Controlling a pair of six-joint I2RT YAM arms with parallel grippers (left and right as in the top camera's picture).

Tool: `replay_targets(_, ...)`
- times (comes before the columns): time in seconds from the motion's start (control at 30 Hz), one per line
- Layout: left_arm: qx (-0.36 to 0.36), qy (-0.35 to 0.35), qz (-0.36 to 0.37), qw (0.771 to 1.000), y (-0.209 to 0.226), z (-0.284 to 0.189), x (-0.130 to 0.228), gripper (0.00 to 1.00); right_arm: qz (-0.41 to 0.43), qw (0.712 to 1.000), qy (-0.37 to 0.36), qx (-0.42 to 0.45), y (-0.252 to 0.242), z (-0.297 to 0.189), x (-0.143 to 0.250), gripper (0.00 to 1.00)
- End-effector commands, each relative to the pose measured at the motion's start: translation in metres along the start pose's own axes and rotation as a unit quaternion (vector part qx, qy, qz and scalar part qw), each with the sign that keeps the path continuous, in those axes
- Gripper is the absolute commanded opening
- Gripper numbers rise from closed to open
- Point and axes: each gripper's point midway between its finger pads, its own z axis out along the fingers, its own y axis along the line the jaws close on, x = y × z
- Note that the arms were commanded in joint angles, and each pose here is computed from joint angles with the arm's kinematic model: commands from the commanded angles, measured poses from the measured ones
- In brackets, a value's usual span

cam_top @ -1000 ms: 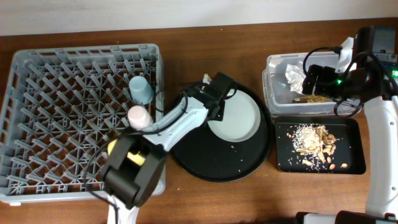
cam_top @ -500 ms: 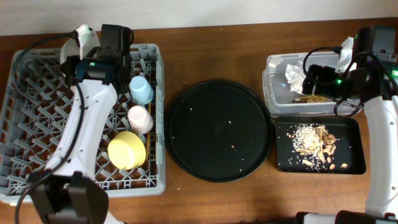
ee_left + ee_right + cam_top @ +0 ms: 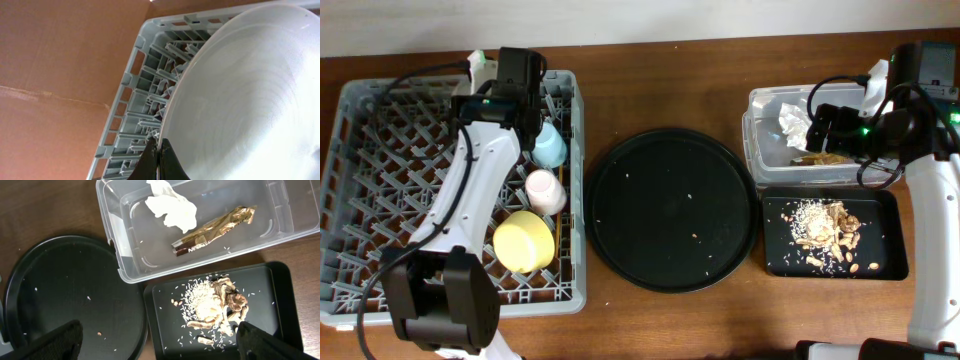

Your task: Sort waste into correct bins and load items into the dishwasher rack

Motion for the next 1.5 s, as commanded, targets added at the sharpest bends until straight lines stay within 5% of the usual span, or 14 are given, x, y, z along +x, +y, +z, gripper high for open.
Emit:
replay_targets(0.0, 0.014, -0.005, 0.008, 1.000, -0.011, -0.003, -0.001, 0.16, 0.003, 1.000, -0.003, 0.003, -0.001, -0.001, -0.001, 0.99)
replay_targets(0.1, 0.031, -0.011, 0.012, 0.999, -0.021, -0.009, -0.003, 0.44, 0.003, 1.000, -0.003, 0.002, -0.001, -0.001, -0.001, 0.99)
replay_targets(0.2, 0.035, -0.017, 0.002, 0.999, -0.021, -0.010, -0.007, 0.97, 0.003, 1.000, -0.003, 0.003, -0.001, -0.001, -0.001, 0.99)
replay_targets(0.23, 0.043, -0.024, -0.008, 0.999, -0.017, -0.014, -0.011, 0.99, 0.003, 1.000, -0.003, 0.003, -0.001, -0.001, -0.001, 0.99)
replay_targets(0.4, 0.203, -0.093, -0.187, 0.957, 0.042, -0.074, -0.048, 0.99, 0.003, 1.000, -0.003, 0.003, -0.001, -0.001, -0.001, 0.99)
replay_targets(0.43, 0.226, -0.102, -0.224, 0.942, 0.061, -0.085, -0.049, 0.99, 0.003, 1.000, -0.003, 0.003, -0.001, -0.001, -0.001, 0.99)
replay_targets(0.5, 0.382, -0.112, -0.239, 0.886, 0.067, -0.130, -0.043, 0.99, 0.003, 1.000, -0.003, 0.003, -0.001, -0.001, -0.001, 0.99)
replay_targets(0.57, 0.427, -0.114, -0.240, 0.864, 0.070, -0.142, -0.041, 0.99, 0.003, 1.000, -0.003, 0.003, -0.001, -0.001, -0.001, 0.99)
replay_targets(0.87, 0.419, -0.036, -0.207, 0.884, 0.058, -0.132, -0.001, 0.99, 0.003, 1.000, -0.003, 0.003, -0.001, -0.001, -0.001, 0.99)
replay_targets(1.0, 0.419, -0.036, -0.207, 0.884, 0.058, -0.132, -0.001, 0.99, -0.057, 0.997, -0.042, -0.035, 0.042, -0.034, 0.011, 0.99)
replay_targets(1.1, 0.419, -0.036, -0.207, 0.884, 0.058, -0.132, -0.001, 0.99, -0.173, 0.971, -0.151, -0.066, 0.093, -0.100, 0.030, 0.99)
replay_targets(1.23, 0.419, -0.036, -0.207, 0.884, 0.058, -0.132, -0.001, 0.99, -0.159, 0.896, -0.400, -0.111, 0.089, -0.200, 0.014, 0.99)
replay_targets(1.37, 0.419, -0.035, -0.206, 0.884, 0.058, -0.132, 0.000, 0.99, -0.113, 0.824, -0.537, -0.139, 0.055, -0.191, 0.048, 0.99)
replay_targets(1.47, 0.419, -0.035, -0.207, 0.884, 0.058, -0.132, 0.000, 0.99, -0.084, 0.776, -0.611, -0.131, 0.023, -0.138, 0.089, 0.99)
